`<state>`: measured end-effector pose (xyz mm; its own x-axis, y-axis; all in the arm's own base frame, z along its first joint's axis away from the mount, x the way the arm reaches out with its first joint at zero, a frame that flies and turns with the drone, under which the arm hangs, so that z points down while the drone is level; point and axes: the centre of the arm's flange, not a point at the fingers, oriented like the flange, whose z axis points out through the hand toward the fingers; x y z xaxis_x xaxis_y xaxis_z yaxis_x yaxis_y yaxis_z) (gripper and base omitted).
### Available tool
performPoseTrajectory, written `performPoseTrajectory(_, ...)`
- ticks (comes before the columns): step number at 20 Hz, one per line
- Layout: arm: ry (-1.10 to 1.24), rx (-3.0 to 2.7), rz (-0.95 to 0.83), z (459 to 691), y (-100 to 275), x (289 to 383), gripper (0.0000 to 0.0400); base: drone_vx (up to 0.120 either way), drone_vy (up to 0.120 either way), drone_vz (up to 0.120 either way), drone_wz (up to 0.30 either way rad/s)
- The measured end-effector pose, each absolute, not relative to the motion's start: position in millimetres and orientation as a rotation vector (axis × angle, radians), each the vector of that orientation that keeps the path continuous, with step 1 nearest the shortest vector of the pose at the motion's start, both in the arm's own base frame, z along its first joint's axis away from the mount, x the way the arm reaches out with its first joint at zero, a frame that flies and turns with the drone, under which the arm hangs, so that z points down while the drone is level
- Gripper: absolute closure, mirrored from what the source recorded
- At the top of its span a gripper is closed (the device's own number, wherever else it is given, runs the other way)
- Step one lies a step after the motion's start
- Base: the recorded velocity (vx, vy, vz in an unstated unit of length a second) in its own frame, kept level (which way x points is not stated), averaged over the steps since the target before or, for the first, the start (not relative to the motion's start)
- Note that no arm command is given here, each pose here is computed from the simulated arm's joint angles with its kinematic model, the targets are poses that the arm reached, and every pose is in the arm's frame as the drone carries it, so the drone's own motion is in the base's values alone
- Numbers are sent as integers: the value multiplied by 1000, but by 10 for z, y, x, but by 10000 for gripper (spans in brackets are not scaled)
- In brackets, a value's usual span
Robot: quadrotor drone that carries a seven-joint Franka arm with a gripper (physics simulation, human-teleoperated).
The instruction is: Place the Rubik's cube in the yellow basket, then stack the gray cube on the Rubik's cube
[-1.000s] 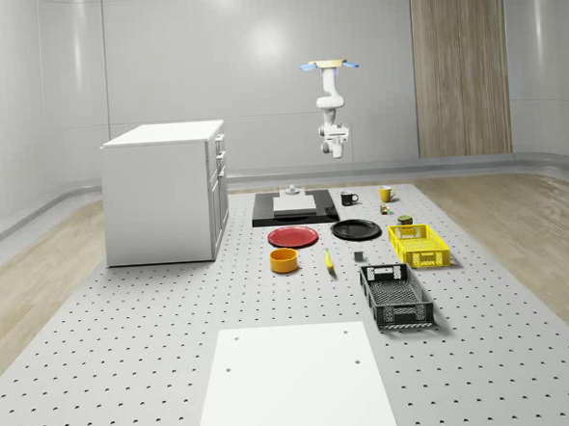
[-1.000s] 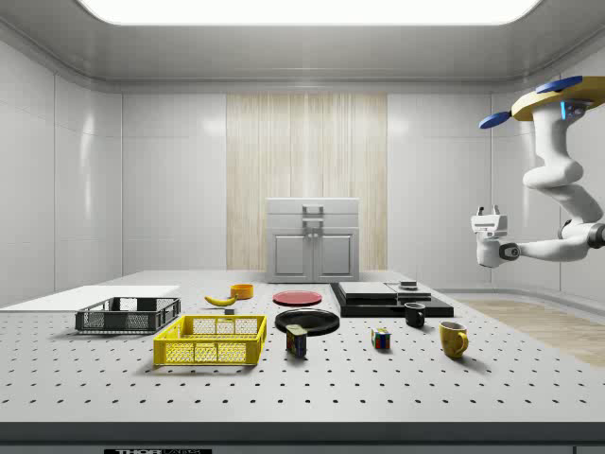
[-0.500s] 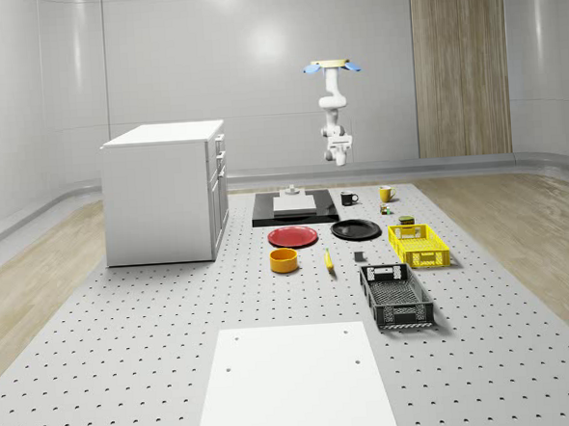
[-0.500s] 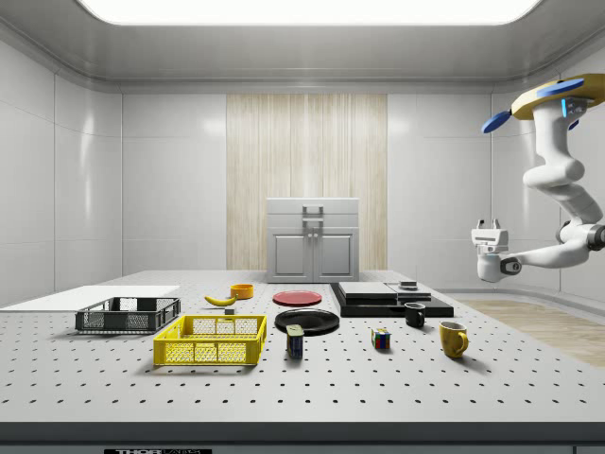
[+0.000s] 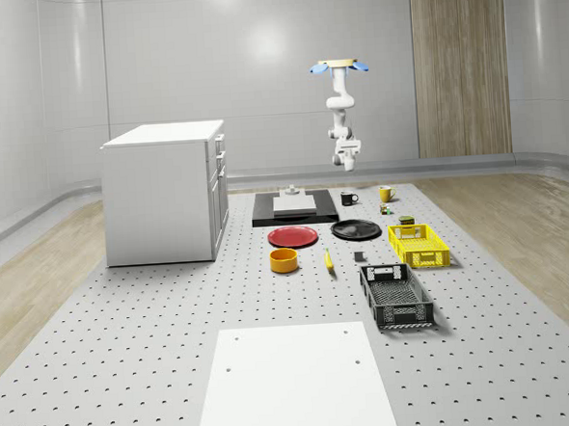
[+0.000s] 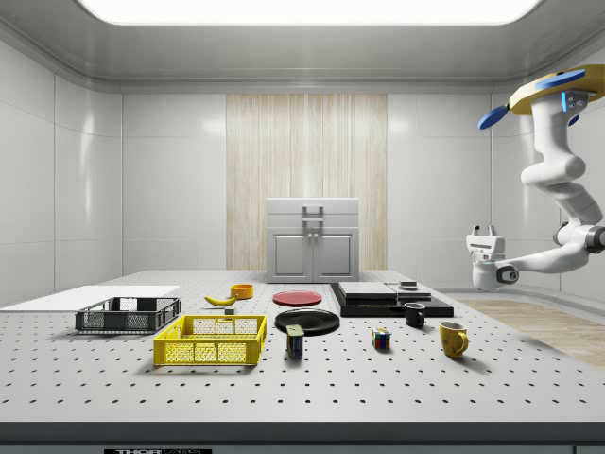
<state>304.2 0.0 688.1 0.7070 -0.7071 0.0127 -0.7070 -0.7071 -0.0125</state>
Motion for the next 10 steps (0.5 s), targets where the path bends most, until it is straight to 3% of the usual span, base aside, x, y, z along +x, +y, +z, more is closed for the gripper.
performPoseTrajectory(10,1199,-2894,-37,6911,1,3038,0,120,120,0,0)
